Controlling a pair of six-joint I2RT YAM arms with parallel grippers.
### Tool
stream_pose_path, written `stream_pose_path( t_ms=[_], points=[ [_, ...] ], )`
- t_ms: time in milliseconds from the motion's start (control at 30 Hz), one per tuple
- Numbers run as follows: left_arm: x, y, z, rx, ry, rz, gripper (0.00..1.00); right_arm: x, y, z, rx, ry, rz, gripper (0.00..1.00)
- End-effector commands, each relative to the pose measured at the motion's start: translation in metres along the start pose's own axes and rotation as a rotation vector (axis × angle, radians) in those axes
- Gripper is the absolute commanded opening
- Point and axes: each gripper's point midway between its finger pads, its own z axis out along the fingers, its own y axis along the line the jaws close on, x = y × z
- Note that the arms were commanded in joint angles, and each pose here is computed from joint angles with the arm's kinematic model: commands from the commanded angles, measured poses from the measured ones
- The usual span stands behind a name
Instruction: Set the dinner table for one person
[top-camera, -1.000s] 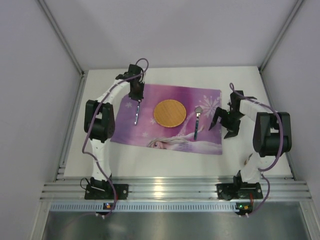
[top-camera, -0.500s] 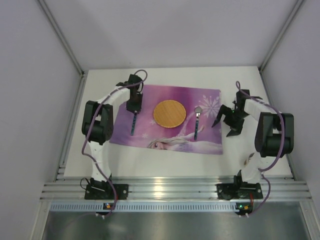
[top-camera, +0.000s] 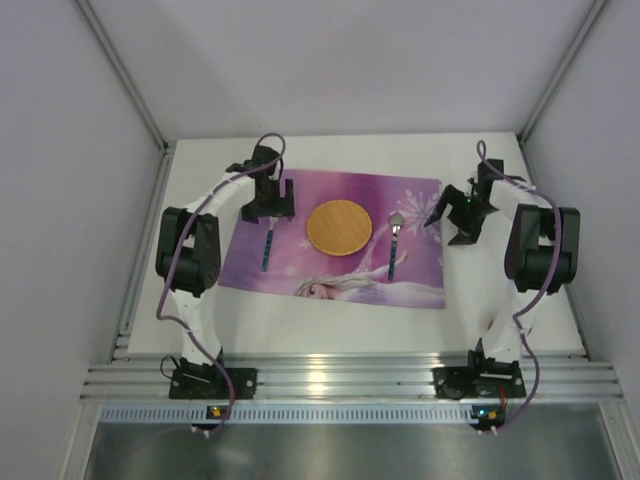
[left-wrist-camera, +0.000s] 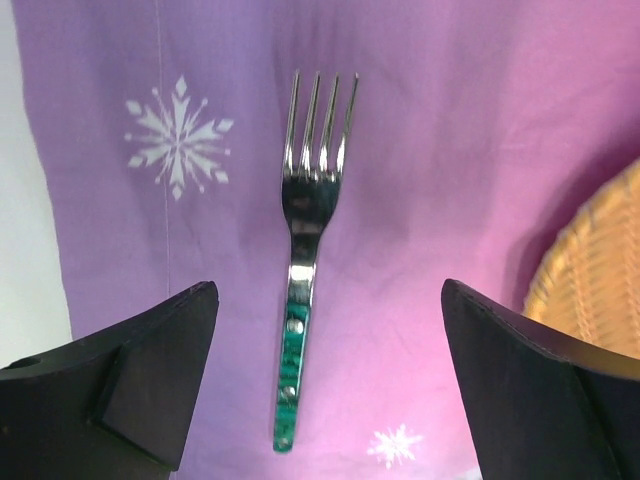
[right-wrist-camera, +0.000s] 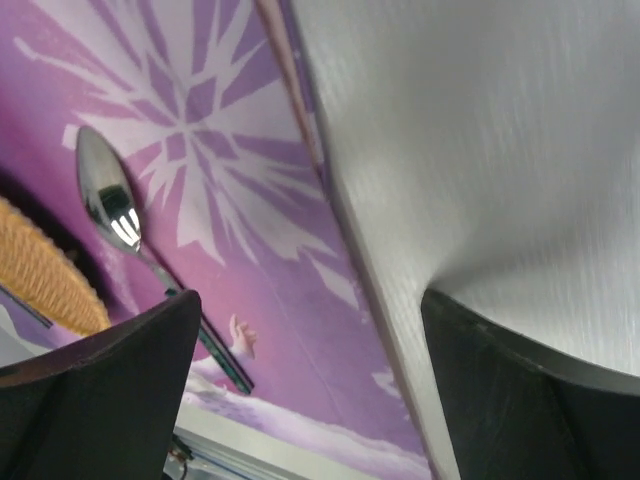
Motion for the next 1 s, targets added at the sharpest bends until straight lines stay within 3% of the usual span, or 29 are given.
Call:
stream_pose_path(
  t_ms=[0,67,200,300,400,433,800,967],
  points=[
    [-0.015,-0.011,-0.045,0.066,-0.087,-0.057,0.98,-0.017,-0.002,0.01,-0.005,-0.017,-0.003,0.91],
    [-0.012,-0.009,-0.055,0.065,-0.094,-0.072,0.98,-0.014,-0.004,0.019,-0.002,0.006,-0.005,0.85],
    [-0.006,-0.007,-0.065,0.071,-0.101,-0.087,0.97,-0.005,0.002,0.029,-0.018,0.033,-0.017,0.63],
    [0.003,-0.004,-0.069,0.066,-0.089,-0.088,0.95,0.002,0.006,0.035,-0.02,0.051,-0.034,0.31],
    [0.007,-0.002,-0.076,0.069,-0.097,-0.09,0.94,-0.001,0.006,0.037,-0.016,0.053,-0.033,0.15],
    [0.01,-0.001,-0.08,0.071,-0.098,-0.089,0.94,-0.003,0.006,0.038,-0.012,0.05,-0.036,0.03],
    [0.028,0.012,-0.097,0.042,-0.099,-0.076,0.93,-0.08,0.002,0.01,0.029,-0.081,-0.015,0.0],
    [0.03,0.013,-0.102,0.042,-0.108,-0.078,0.93,-0.093,-0.003,-0.002,0.059,-0.106,-0.001,0.0]
  ],
)
